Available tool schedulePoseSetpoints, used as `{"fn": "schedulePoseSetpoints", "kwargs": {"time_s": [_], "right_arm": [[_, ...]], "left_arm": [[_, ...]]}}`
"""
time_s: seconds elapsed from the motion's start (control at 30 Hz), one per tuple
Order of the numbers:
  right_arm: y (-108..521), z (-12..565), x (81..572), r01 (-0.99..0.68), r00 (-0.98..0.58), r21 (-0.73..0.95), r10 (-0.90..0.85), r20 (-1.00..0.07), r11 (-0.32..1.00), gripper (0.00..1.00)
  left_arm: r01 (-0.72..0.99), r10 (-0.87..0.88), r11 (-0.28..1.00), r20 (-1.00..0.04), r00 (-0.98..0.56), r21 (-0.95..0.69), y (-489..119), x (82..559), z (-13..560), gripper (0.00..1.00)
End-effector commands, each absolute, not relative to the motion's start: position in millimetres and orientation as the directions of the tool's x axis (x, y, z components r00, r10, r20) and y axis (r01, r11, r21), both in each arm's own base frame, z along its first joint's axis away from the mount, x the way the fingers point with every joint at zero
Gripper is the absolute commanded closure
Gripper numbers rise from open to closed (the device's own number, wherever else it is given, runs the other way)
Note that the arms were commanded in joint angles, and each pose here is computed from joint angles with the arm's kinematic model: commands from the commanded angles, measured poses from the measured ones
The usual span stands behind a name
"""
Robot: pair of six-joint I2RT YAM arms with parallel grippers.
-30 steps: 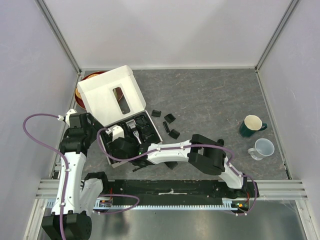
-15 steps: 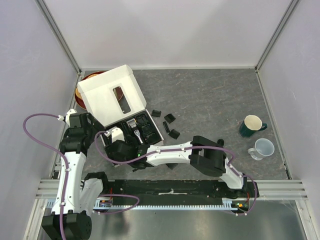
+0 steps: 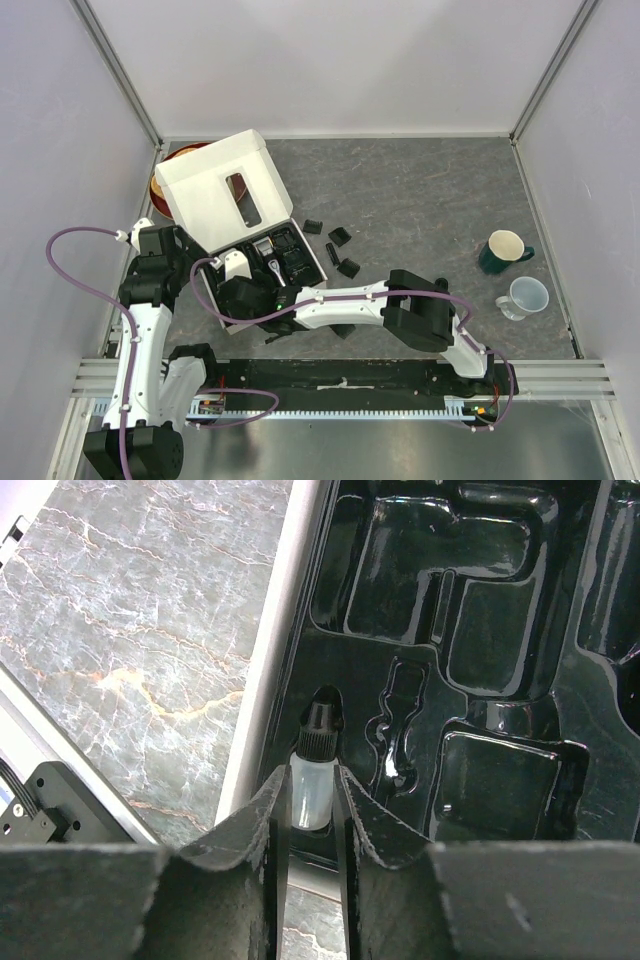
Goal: Sort the hair-cutting tools
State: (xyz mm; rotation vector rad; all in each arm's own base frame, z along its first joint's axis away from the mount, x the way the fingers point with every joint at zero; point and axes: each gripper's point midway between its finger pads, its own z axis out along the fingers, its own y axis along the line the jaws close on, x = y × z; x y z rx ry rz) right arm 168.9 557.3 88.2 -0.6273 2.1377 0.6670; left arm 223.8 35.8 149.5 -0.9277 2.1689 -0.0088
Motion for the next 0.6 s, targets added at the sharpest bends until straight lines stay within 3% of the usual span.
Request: {"fn": "schedulePoseSetpoints", "kwargs": {"time_s": [0.0, 0.2, 0.57], "right_arm": [[570, 115, 173, -0.627, -0.554, 0.296, -0.145, -0.820, 0.721, 0.71], [569, 101, 178, -0.616, -0.562, 0.286, -0.155, -0.812, 0.734, 0.80], [568, 81, 175, -0.619, -0.577, 0.281, -0.182, -0.796, 0.734, 0.83]], "left_arm": [[-0.592, -0.591, 0.758, -0.674, -0.444, -0.274, 38, 228, 158, 0.10], [-0.589, -0.591, 0.759, -0.673, -0.444, -0.278, 37, 229, 158, 0.10], [-0.589, -0.590, 0.760, -0.672, -0.448, -0.274, 37, 229, 157, 0.10]]}}
